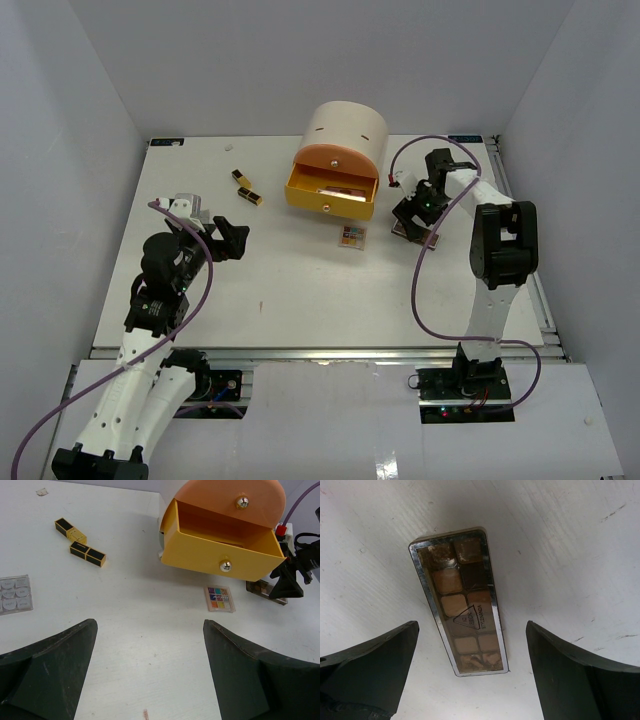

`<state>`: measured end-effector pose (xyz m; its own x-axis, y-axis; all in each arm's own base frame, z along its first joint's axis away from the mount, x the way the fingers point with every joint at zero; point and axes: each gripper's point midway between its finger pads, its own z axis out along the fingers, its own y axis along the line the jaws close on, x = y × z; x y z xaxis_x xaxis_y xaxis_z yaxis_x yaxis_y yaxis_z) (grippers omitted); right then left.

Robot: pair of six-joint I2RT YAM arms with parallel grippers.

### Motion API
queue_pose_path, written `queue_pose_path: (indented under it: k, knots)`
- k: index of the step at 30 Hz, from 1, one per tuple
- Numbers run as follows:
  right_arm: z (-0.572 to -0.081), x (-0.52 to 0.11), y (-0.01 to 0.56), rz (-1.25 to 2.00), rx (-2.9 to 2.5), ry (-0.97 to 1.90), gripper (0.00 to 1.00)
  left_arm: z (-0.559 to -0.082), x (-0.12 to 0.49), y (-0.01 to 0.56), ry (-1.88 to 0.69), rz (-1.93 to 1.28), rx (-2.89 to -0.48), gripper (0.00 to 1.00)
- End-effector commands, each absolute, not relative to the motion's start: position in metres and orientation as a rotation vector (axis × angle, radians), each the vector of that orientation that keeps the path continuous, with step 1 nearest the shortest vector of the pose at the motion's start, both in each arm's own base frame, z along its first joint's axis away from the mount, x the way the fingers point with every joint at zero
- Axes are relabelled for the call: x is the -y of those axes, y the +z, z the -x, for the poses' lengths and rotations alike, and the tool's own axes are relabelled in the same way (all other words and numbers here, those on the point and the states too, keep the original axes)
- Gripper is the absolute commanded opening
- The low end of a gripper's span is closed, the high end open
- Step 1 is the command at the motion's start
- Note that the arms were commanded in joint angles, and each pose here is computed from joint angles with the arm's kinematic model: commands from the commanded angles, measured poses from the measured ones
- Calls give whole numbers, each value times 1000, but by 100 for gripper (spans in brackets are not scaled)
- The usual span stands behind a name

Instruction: Organize the makeup

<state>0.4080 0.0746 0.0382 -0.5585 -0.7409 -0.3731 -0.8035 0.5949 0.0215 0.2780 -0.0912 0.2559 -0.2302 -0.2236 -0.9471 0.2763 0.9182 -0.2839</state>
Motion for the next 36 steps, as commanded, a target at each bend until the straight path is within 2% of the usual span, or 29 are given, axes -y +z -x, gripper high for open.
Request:
queue_pose_path:
  k: [1,4,9,15,19,21,22,31,36]
  knots:
    - [-406,-75,27,1230,-2524,272,97,-277,89,261,-454,-47,-1724,98]
    - [-406,-74,25,1208,-2519,258,98,-277,89,261,-454,-47,-1724,98]
    - [-398,-73,19,1196,-2529,258,85,-277,89,261,-454,-47,-1724,98]
    - [-395,-68,16,1175,-2534,218,58,-277,89,261,-453,-46,-1722,98]
    - [-398,-66,34,1123,-2502,206,26,-276,89,262,-453,-46,-1720,98]
    - [-399,-61,45,1083,-2491,194,13,-276,89,263,-453,-46,-1717,98]
    - [-400,-60,54,1066,-2476,183,10,-276,89,263,-453,-46,-1717,98]
    - [-375,-85,156,1059,-2201,205,8,-276,90,264,-458,-49,-1715,98]
    - [-345,-155,212,1232,-1967,196,8,-276,90,262,-460,-51,-1720,98]
